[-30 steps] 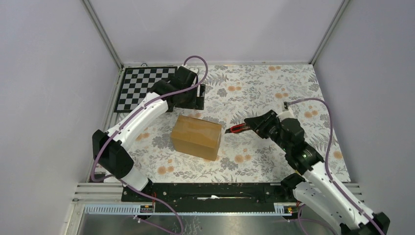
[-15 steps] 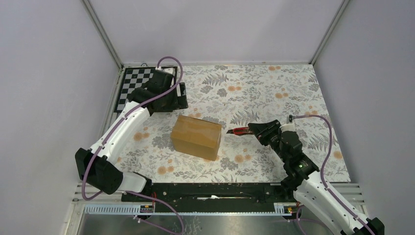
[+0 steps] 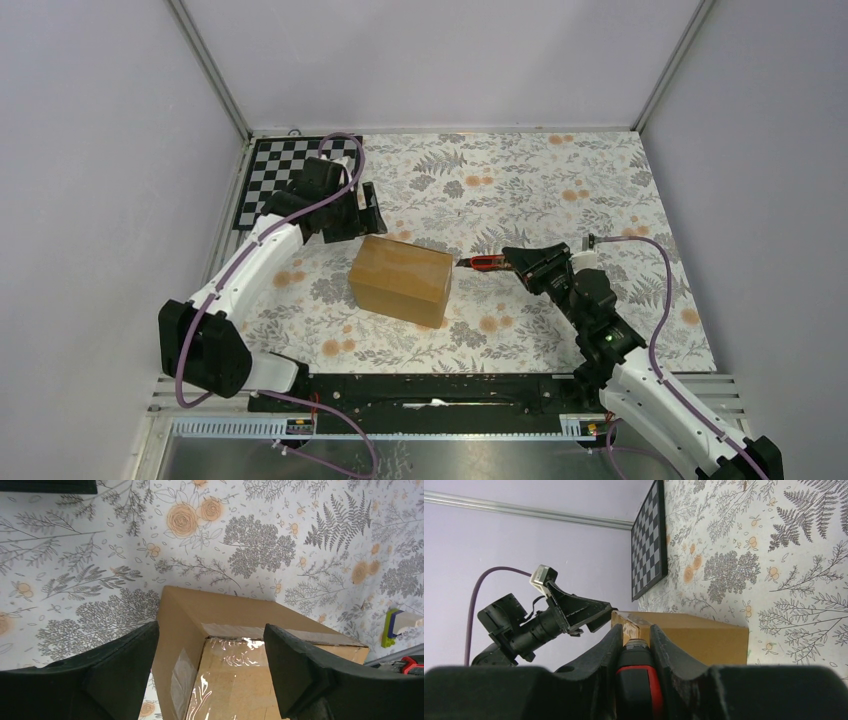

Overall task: Unpack the express box
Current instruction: Cut the express box at the center of the board.

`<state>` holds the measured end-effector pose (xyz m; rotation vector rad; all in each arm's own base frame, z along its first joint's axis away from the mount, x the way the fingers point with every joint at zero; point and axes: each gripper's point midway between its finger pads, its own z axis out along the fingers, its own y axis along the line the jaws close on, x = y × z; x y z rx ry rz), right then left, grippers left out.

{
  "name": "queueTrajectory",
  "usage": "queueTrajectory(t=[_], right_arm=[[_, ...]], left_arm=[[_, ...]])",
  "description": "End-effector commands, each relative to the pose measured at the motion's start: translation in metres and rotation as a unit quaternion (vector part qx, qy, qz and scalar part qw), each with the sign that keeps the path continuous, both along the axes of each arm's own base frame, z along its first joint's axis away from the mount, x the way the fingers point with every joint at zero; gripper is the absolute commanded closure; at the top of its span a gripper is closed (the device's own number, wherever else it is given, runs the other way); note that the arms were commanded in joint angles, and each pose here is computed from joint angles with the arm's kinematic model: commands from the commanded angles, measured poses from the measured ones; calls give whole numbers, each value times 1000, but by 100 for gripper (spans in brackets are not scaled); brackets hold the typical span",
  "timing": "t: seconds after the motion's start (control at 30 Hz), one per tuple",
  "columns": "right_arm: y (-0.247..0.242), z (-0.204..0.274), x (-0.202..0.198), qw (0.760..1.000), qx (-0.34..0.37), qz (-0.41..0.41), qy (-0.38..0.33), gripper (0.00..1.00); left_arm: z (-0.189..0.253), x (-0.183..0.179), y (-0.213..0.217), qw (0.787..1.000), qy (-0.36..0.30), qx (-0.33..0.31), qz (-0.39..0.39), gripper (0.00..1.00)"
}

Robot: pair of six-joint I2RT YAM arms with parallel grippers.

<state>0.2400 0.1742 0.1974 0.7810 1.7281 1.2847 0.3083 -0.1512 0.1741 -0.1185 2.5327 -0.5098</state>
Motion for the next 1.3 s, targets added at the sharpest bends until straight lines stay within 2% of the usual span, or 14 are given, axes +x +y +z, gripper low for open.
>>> queueTrajectory(t=[0.0,0.77,1.27], right_arm=[[3,23,0,999,36,6,-32,100],[-2,14,10,999,45,-21,-24,100],[2,10,6,999,47,-8,-15,100]], left_arm=[[19,4,-13,998,-33,-55,-6,15],[19,-1,-15,997,-32,-66,-6,15],[17,-1,-17,997,-28,-71,-8,16]])
